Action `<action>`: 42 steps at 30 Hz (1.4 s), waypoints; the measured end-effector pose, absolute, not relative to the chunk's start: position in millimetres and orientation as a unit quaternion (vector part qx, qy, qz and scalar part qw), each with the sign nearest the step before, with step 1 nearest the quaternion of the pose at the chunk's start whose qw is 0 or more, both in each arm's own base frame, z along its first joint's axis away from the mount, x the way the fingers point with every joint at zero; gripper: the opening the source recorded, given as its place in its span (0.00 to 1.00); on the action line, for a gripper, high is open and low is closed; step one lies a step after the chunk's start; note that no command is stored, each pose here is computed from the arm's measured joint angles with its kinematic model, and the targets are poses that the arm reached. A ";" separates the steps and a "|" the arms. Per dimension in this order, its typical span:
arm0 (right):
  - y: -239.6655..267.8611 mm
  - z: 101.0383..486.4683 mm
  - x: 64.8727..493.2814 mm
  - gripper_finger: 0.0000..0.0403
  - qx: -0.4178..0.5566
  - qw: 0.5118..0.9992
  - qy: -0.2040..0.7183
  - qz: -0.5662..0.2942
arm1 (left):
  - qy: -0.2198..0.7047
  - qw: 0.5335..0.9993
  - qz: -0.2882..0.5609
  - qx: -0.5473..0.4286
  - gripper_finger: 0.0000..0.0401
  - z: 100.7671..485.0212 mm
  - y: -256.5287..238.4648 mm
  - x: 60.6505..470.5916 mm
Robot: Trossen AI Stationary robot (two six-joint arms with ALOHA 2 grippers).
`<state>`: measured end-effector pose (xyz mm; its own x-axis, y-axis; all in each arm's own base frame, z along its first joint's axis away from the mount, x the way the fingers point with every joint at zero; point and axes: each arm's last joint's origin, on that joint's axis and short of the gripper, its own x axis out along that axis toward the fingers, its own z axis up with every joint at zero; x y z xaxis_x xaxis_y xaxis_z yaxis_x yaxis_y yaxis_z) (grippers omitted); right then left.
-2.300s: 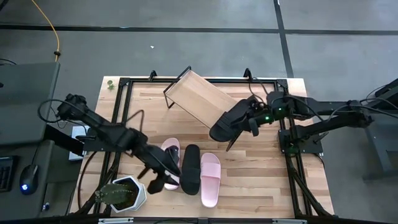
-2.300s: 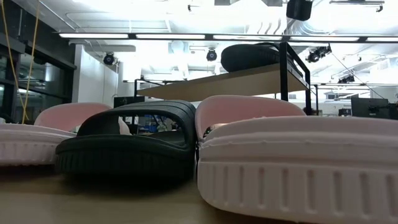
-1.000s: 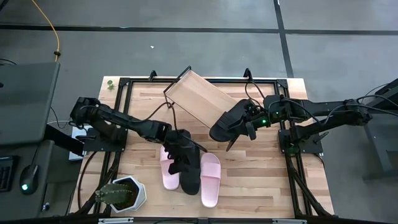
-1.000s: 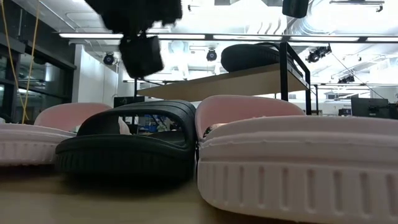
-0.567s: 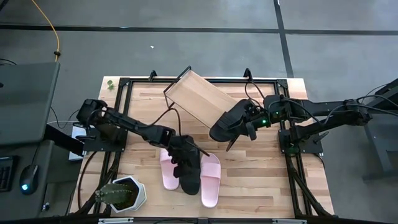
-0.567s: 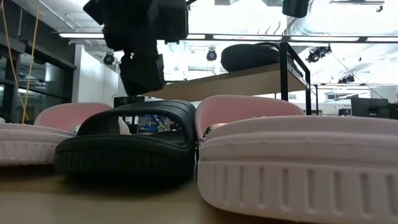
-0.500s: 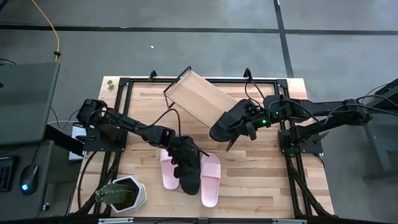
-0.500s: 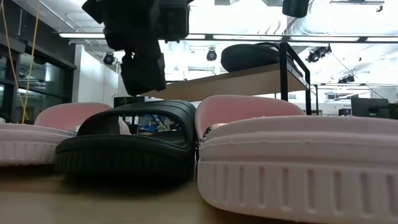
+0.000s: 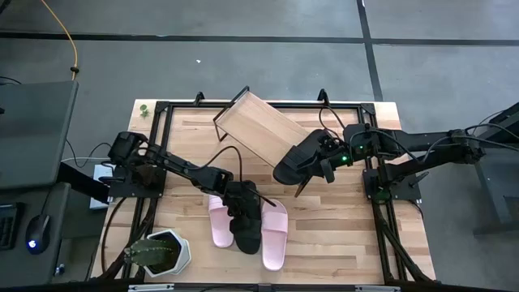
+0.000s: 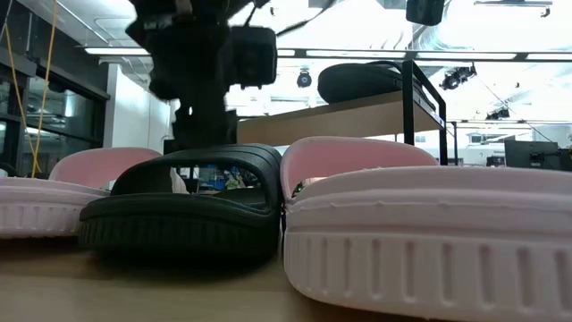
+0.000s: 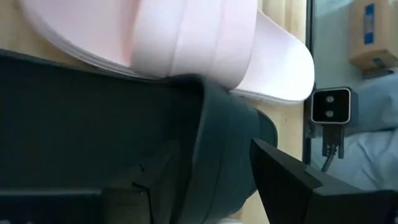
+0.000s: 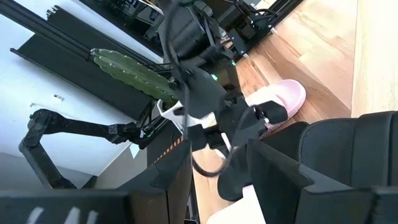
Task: Pick and place slides into the shelf
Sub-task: Put the black slide on the shelf
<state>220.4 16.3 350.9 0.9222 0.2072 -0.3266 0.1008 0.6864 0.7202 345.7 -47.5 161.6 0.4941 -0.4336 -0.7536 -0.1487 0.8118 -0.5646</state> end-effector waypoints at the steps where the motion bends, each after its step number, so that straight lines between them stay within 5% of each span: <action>1: 16.3 351.0 220.4 0.36 0.395 0.897 0.195 0.030 | 0.504 0.805 -0.093 -0.298 0.45 157.5 -48.0 345.5; 24: 16.4 351.0 220.5 0.36 0.395 0.897 0.195 0.031 | 0.501 0.776 -0.170 -0.343 0.44 148.2 -56.1 353.4; 37: 16.4 351.0 220.4 0.36 0.395 0.897 0.195 0.030 | 0.501 0.778 -0.165 -0.342 0.03 148.1 -56.0 353.4; 42: 16.4 351.1 220.4 0.36 0.393 0.898 0.194 0.031 | 0.501 0.778 -0.165 -0.342 0.07 148.1 -56.0 353.4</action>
<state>220.4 16.4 351.1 0.9225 0.2079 -0.3251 0.0974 0.6897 0.7175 353.4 -56.0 148.1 0.4443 -0.5989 -0.6663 -0.0856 0.7119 -0.6970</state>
